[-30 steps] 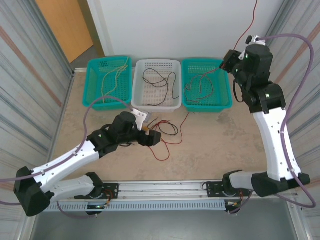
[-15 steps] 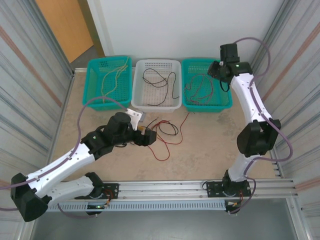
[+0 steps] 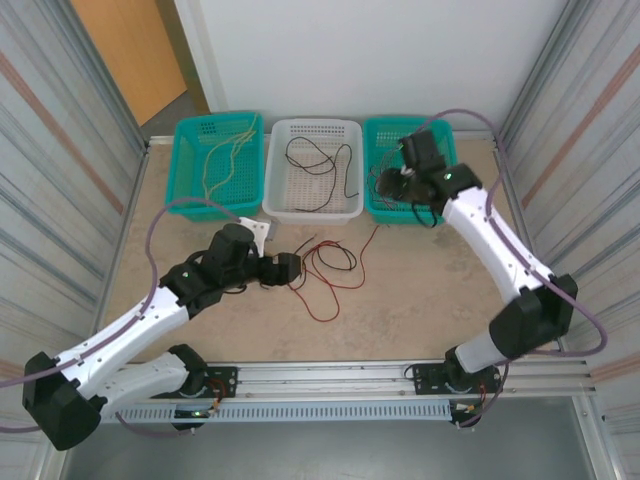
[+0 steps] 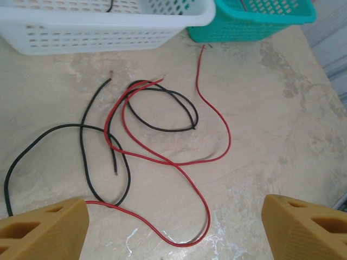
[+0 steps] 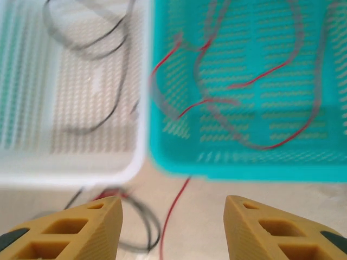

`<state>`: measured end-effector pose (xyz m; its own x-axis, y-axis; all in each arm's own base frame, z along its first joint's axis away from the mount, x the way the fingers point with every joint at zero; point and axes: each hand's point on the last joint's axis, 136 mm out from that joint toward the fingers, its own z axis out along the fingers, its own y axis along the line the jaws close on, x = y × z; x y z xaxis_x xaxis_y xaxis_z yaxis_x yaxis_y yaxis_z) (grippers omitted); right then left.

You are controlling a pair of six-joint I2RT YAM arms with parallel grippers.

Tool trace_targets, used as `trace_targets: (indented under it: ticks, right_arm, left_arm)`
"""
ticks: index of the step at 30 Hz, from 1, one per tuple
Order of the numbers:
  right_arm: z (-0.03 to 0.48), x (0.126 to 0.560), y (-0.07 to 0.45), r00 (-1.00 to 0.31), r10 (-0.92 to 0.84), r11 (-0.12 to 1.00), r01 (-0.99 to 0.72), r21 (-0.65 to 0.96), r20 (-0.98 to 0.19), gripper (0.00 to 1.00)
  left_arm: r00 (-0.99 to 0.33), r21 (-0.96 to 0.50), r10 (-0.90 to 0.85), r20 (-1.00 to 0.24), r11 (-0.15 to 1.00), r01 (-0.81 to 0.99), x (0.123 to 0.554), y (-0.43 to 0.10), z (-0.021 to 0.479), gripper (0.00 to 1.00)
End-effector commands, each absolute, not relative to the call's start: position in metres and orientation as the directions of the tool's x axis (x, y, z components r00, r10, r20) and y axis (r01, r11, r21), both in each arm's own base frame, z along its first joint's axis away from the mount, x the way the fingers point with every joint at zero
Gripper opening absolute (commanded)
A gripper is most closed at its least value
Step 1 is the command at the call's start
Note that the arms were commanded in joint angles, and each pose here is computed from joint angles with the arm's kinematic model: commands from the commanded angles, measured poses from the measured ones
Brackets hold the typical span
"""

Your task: Untangle the cables

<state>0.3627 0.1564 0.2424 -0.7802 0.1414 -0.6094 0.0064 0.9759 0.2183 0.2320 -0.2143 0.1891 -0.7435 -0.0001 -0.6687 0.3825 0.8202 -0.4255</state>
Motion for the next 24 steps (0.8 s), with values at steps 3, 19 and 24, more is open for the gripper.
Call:
trace_targets:
  ticks: [3,19,24]
  right_arm:
    - [0.181,0.306,0.19,-0.829,0.114,0.98,0.005,0.198,-0.547,0.54]
    - [0.046,0.276,0.217,-0.94,0.14,0.984,0.098,0.147,-0.312,0.45]
    - [0.037,0.271,0.213,-0.948,0.136,0.986,0.102,0.128,-0.289,0.29]
  left_arm:
    - [-0.753,-0.49,-0.091,-0.652,0.808,0.326,0.241,-0.205,0.193,0.83]
    - [-0.774,-0.541,-0.129,-0.62,0.785,0.303,0.237,-0.202,0.191,0.82]
    - [-0.772,-0.528,-0.117,-0.625,0.792,0.308,0.235,-0.199,0.193,0.82]
